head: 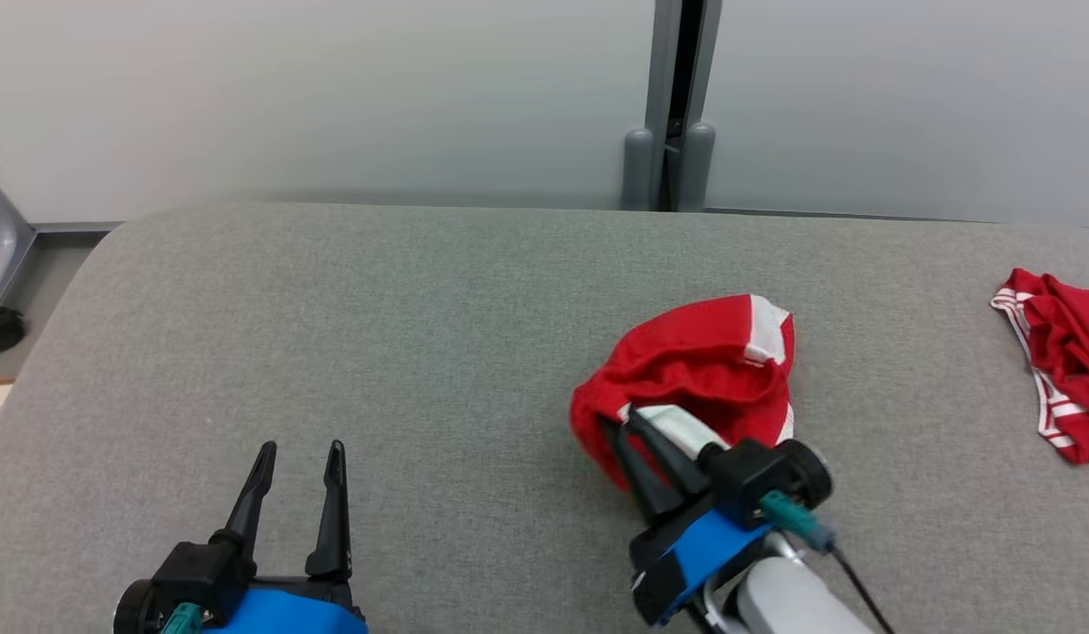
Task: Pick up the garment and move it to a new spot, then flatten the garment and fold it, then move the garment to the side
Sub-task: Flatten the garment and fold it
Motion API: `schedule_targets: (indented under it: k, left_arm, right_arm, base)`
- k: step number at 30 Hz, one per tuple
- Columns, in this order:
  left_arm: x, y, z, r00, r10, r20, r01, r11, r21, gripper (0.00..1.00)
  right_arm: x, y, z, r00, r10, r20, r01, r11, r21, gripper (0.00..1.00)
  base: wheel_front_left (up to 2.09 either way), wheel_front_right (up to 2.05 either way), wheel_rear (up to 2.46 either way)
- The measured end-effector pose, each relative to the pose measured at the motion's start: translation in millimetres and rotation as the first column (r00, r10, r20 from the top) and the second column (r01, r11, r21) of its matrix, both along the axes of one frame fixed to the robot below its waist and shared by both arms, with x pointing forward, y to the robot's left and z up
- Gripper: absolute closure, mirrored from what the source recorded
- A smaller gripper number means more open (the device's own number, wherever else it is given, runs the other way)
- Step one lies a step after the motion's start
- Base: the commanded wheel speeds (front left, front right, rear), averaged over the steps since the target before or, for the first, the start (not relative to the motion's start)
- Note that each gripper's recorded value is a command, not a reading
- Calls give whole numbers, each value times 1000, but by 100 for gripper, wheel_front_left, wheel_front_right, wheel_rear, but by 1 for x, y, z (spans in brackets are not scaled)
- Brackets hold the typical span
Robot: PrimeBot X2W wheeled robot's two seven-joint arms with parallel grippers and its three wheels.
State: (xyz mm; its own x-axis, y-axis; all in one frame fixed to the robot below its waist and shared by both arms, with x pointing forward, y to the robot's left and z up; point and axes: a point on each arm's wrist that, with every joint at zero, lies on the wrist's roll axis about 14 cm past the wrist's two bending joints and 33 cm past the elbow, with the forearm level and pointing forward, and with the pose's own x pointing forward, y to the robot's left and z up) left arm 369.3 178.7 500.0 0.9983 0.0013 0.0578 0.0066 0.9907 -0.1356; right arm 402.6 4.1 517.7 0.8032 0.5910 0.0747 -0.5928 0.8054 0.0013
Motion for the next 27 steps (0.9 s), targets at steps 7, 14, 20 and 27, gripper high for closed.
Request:
schedule_targets:
  k: [7, 14, 20, 27]
  left_arm:
    - [-4, 14, -4, 999, 48, -16, -48, 999, -8, 0]
    - [-5, 18, -7, 997, 68, -25, -68, 998, -10, 0]
    - [-1, 16, -6, 998, 64, -22, -64, 998, -16, 0]
    - [4, 9, -1, 999, 46, -6, -46, 999, -19, 0]
  right_arm:
    - [-49, 78, -40, 949, 288, -127, -293, 956, -29, 100]
    - [-92, 103, -80, 873, 422, -247, -451, 889, -75, 0]
    - [-63, 92, -56, 914, 349, -208, -359, 933, -11, 0]
    - [5, 28, -8, 993, 111, -37, -112, 994, -15, 0]
  base:
    - [0, 0, 0]
    - [0, 0, 0]
    - [0, 0, 0]
    - [0, 0, 0]
